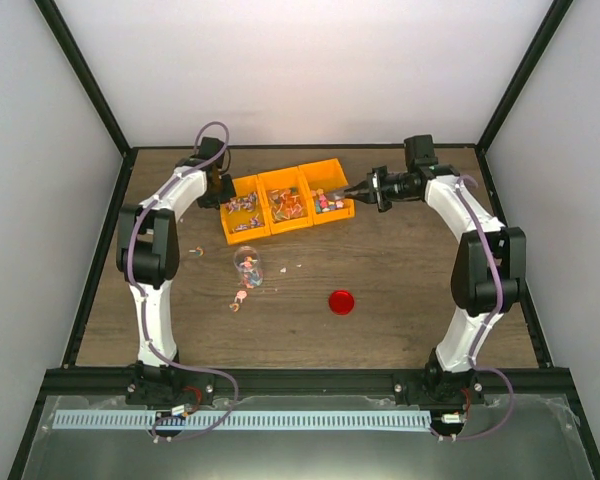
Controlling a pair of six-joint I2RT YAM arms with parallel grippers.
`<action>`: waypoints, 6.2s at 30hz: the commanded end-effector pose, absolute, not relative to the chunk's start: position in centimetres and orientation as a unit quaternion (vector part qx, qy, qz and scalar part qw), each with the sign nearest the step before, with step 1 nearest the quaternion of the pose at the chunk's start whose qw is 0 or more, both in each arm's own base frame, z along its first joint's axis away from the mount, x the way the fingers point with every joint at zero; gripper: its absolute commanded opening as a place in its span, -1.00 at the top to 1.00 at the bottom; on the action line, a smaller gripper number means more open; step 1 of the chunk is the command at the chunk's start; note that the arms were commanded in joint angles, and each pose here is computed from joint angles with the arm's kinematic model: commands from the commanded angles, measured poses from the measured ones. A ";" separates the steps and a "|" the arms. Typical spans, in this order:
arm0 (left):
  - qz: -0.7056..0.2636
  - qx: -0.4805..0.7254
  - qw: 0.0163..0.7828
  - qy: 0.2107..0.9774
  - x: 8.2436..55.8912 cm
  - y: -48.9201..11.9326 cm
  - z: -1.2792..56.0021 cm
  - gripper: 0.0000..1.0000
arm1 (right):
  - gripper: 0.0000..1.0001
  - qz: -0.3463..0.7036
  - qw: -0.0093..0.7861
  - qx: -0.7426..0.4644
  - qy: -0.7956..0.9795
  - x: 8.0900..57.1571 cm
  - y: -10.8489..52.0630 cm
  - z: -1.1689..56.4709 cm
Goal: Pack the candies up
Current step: Scoop the fake candies from the storage box, then place the fake candies in the packing bottle.
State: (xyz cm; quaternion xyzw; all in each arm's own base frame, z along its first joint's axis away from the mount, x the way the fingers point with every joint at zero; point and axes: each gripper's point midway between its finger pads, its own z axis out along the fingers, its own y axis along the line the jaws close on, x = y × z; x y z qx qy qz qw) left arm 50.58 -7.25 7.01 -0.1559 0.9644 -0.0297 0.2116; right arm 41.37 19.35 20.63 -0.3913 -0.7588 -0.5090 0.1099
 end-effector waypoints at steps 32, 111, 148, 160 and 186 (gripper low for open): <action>-0.028 -0.176 0.268 0.947 52.6 -6.6 5.9 0.92 | 0.99 -0.408 0.203 -0.445 -0.771 42.6 21.8 16.3; -0.100 -0.142 0.133 0.976 51.2 -10.1 2.3 0.92 | 0.99 -0.677 -0.016 -0.088 -0.731 48.4 26.2 4.6; -0.123 -0.163 0.155 0.967 51.9 -10.2 4.4 0.92 | 0.99 -0.675 -0.112 0.025 -0.729 44.4 25.2 11.6; -0.127 -0.155 0.162 0.966 52.0 -10.2 5.0 0.92 | 0.99 -0.679 -0.158 0.010 -0.717 49.1 23.0 15.3; -0.123 -0.198 0.183 0.955 51.7 -9.4 5.4 0.84 | 0.99 -0.675 -0.046 0.033 -0.735 34.3 26.5 23.6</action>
